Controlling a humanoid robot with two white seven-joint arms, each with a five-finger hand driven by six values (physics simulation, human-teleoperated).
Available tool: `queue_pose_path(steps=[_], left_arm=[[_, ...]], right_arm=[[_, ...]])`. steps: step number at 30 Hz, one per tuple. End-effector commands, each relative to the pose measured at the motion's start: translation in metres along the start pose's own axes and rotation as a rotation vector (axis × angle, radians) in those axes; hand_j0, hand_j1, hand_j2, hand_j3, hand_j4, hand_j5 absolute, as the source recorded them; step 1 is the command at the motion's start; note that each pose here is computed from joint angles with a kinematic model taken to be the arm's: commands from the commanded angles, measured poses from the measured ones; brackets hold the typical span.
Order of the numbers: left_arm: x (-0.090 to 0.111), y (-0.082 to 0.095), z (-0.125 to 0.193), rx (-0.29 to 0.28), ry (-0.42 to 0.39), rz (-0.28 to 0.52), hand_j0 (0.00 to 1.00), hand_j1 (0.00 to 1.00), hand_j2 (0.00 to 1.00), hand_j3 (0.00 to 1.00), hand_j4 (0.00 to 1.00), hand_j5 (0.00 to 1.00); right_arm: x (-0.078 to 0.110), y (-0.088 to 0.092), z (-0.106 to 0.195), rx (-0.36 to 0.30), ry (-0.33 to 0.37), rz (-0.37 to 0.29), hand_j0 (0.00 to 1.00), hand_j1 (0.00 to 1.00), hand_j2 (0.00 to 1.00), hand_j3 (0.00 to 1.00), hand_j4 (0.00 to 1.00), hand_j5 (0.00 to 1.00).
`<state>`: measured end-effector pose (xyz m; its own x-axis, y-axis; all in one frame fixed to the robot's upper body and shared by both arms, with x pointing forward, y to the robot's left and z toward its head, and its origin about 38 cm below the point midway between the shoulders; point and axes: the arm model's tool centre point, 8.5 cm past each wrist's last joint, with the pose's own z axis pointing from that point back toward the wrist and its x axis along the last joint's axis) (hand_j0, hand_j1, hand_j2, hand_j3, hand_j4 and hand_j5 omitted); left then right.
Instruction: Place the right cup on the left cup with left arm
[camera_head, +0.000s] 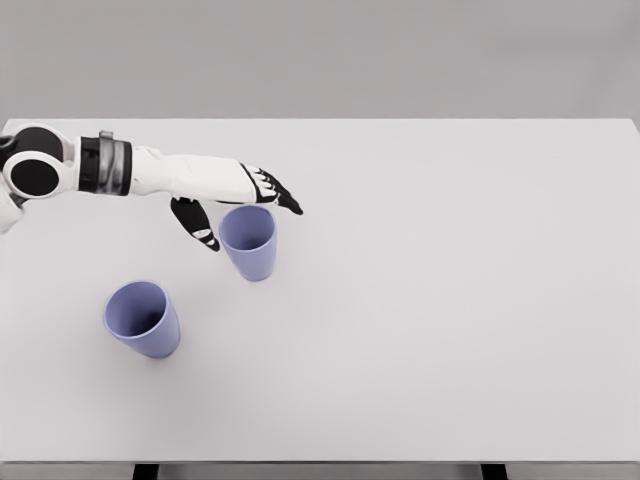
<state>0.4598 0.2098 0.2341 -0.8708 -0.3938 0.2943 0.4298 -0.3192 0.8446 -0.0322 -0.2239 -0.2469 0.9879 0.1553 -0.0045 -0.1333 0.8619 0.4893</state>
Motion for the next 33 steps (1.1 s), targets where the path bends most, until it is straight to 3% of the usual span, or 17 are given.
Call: queue_pose_path(steps=[1, 24, 26, 29, 30, 33], left_arm=[[0.000, 0.001, 0.000, 0.006, 0.001, 0.004, 1.00, 1.00, 1.00, 1.00, 1.00, 1.00], [-0.005, -0.022, -0.016, 0.015, 0.006, 0.018, 1.00, 1.00, 1.00, 1.00, 1.00, 1.00], [-0.006, -0.023, -0.013, 0.016, 0.012, 0.022, 0.83, 0.83, 0.83, 0.83, 0.83, 0.83], [-0.007, -0.026, -0.011, 0.014, 0.016, 0.027, 0.80, 0.80, 0.80, 0.80, 0.80, 0.80], [-0.007, -0.028, -0.011, 0.012, 0.017, 0.031, 0.69, 0.69, 0.69, 0.69, 0.69, 0.69], [-0.006, -0.028, -0.012, 0.012, 0.012, 0.035, 0.57, 0.57, 0.57, 0.57, 0.57, 0.57]], right_arm=[[0.000, 0.000, 0.000, 0.001, 0.001, 0.001, 1.00, 1.00, 1.00, 1.00, 1.00, 1.00], [0.000, 0.000, 0.000, 0.001, 0.000, 0.002, 1.00, 1.00, 1.00, 1.00, 1.00, 1.00], [0.000, 0.000, 0.000, 0.001, 0.000, 0.002, 1.00, 1.00, 1.00, 1.00, 1.00, 1.00], [0.000, 0.000, 0.000, 0.001, 0.001, 0.001, 1.00, 1.00, 1.00, 1.00, 1.00, 1.00], [0.000, 0.000, 0.000, 0.001, 0.000, 0.002, 1.00, 1.00, 1.00, 1.00, 1.00, 1.00], [0.000, 0.000, 0.000, 0.001, 0.001, 0.001, 1.00, 1.00, 1.00, 1.00, 1.00, 1.00]])
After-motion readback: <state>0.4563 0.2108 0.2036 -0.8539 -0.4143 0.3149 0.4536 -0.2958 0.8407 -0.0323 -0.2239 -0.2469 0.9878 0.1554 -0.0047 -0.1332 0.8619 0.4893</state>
